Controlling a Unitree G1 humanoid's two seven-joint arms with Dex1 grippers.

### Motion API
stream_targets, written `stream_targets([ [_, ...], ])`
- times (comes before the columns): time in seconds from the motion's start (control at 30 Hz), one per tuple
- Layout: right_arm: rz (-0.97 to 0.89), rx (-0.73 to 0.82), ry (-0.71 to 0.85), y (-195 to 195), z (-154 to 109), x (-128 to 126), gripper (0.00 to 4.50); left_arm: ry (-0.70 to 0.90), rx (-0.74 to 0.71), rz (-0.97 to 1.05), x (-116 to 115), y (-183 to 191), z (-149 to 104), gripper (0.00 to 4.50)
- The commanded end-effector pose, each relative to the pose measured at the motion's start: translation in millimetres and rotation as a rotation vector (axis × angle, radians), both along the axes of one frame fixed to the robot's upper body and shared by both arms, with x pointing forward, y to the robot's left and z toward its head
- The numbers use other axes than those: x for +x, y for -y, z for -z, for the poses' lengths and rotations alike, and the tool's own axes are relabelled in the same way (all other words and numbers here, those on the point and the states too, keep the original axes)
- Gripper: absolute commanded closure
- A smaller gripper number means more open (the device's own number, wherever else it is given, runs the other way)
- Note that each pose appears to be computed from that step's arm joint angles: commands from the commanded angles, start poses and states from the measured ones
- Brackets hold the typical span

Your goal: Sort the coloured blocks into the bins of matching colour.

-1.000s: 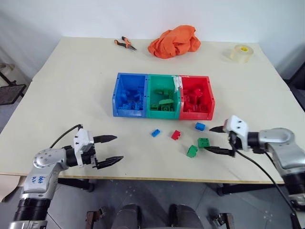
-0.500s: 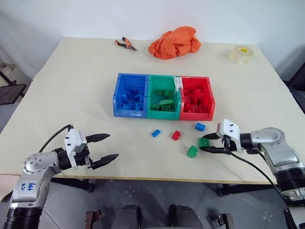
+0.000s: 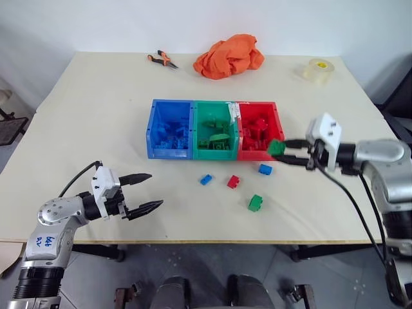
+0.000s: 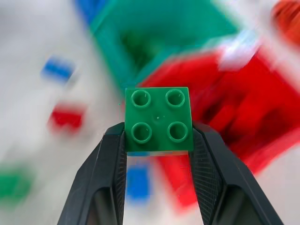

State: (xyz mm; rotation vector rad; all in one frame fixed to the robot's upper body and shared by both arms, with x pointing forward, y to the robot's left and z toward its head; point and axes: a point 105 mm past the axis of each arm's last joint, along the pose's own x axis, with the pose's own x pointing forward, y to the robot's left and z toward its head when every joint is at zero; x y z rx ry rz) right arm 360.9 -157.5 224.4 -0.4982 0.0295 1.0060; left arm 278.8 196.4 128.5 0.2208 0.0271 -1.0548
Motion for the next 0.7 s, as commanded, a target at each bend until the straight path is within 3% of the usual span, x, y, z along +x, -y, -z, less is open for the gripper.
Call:
stream_targets([
  [0.03, -0.024, 0.042, 0.014, -27.3, 1.7, 21.1, 3.04, 0.036, -0.008, 0.026, -0.5, 5.3, -6.2, 0.00],
  [0.3, -0.069, 0.108, 0.043, -85.2, -2.2, 59.4, 3.04, 0.096, -0.082, 0.079, -2.8, 14.8, -16.4, 0.00],
  [0.6, -0.088, 0.108, 0.096, -77.6, -14.4, 61.4, 0.13, 0.085, -0.102, 0.086, -5.5, 11.9, -15.7, 0.00],
  [0.7, -0.091, 0.113, 0.110, -64.8, -15.8, 55.7, 0.06, 0.084, -0.100, 0.098, -4.0, 15.0, -16.0, 0.00],
])
